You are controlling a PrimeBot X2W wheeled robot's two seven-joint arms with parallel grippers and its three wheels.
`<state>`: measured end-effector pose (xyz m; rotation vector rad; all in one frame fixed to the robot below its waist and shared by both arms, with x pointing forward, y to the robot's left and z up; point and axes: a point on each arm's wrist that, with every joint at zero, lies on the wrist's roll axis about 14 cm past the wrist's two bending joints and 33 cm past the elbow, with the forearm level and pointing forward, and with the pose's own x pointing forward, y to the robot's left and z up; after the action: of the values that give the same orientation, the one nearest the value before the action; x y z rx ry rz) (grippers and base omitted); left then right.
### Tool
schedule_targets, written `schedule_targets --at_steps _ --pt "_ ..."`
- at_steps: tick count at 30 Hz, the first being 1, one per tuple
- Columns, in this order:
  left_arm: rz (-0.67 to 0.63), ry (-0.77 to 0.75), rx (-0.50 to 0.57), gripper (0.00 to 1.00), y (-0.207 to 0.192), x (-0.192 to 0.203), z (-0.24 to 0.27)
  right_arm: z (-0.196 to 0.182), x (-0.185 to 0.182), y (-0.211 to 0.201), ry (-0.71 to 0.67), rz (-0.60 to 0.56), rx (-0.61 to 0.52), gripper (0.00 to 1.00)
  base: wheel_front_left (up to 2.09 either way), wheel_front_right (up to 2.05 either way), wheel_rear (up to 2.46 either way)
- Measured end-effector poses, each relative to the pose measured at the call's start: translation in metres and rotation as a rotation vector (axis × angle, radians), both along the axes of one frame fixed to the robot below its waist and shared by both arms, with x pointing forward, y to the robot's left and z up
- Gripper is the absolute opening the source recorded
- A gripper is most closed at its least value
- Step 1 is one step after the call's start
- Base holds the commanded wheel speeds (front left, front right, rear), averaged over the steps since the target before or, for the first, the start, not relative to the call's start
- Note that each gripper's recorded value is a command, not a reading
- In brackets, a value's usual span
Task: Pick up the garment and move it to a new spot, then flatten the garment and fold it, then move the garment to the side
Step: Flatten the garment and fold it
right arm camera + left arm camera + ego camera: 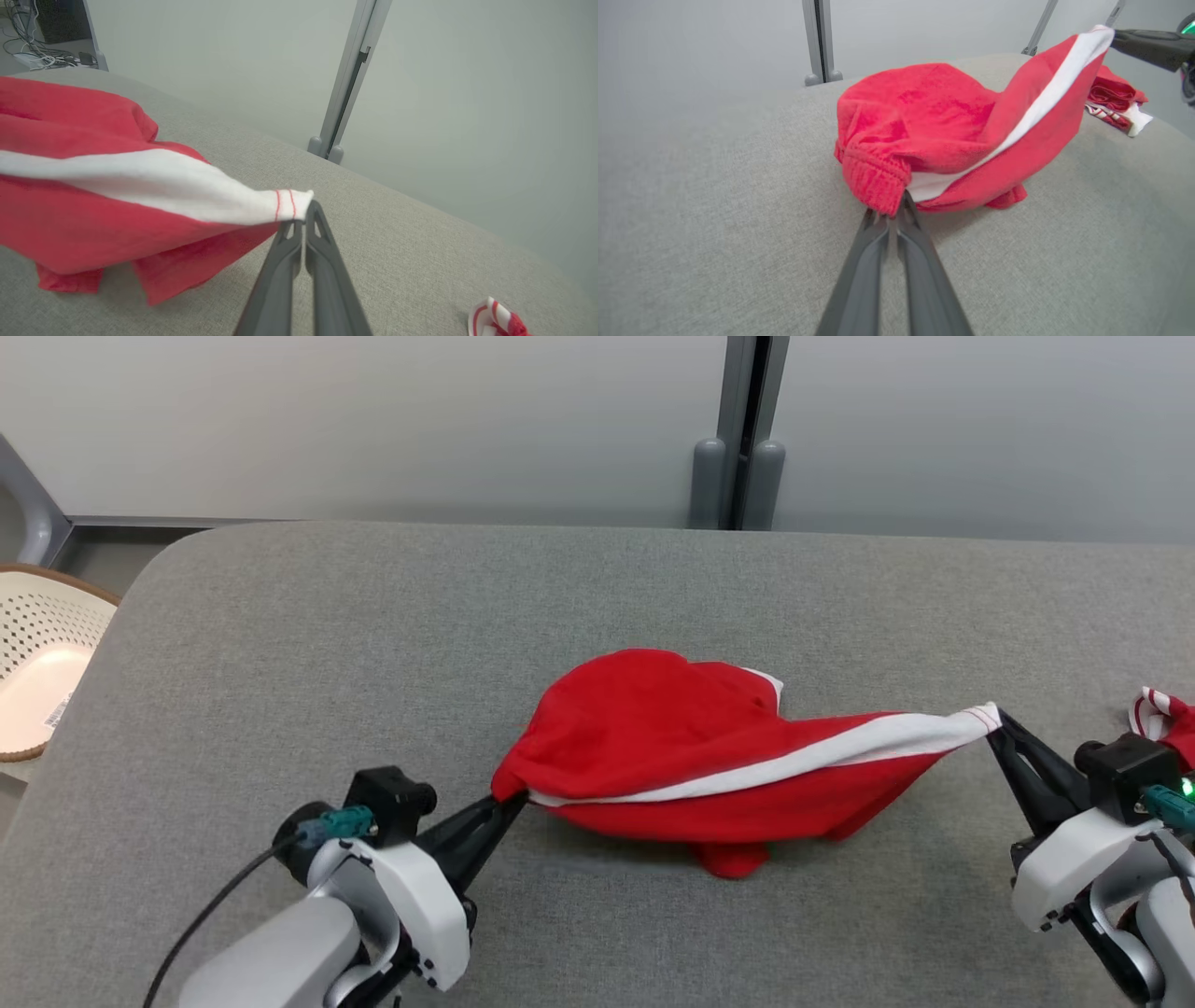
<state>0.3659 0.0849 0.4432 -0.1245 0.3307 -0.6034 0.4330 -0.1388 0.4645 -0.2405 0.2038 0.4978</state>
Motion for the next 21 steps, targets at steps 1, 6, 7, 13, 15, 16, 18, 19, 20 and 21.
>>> schedule_targets --at_steps 1,6,7,13,15,16,18,19,20,21 --pt "-0.006 -0.023 -0.001 0.00 0.001 0.004 0.010 0.006 0.001 0.001 -0.023 0.002 0.001 0.00 0.00 0.00 0.00" --pt "-0.046 -0.166 0.037 0.00 0.006 0.025 0.073 0.059 0.016 0.006 -0.185 -0.004 0.038 0.00 0.00 0.00 0.00" --pt "-0.052 -0.196 0.048 0.00 0.007 0.030 0.087 0.070 0.018 0.006 -0.219 -0.002 0.033 0.00 0.00 0.00 0.00" --pt "-0.074 -0.354 0.034 0.00 0.002 0.044 0.180 0.150 0.031 0.006 -0.422 -0.015 0.005 0.00 0.00 0.00 0.00" --pt "-0.066 -0.400 0.028 0.00 0.001 0.046 0.207 0.176 0.031 0.006 -0.480 -0.028 0.015 0.00 0.00 0.00 0.00" --pt "-0.063 -0.418 0.030 0.00 0.000 0.046 0.217 0.187 0.030 0.005 -0.505 -0.032 0.006 0.00 0.00 0.00 0.00" --pt "-0.059 -0.444 0.017 0.00 -0.004 0.044 0.234 0.213 0.029 0.000 -0.565 -0.051 -0.004 0.00 0.00 0.00 0.00" --pt "-0.058 -0.451 0.003 0.00 -0.007 0.043 0.241 0.225 0.027 -0.003 -0.593 -0.063 -0.004 0.00 0.00 0.00 0.00" --pt "-0.057 -0.457 -0.009 0.00 -0.009 0.041 0.246 0.234 0.026 -0.007 -0.614 -0.079 -0.007 0.00 0.00 0.00 0.00" --pt "-0.055 -0.464 -0.014 0.00 -0.011 0.039 0.251 0.242 0.024 -0.011 -0.632 -0.094 -0.011 0.00 0.00 0.00 0.00"
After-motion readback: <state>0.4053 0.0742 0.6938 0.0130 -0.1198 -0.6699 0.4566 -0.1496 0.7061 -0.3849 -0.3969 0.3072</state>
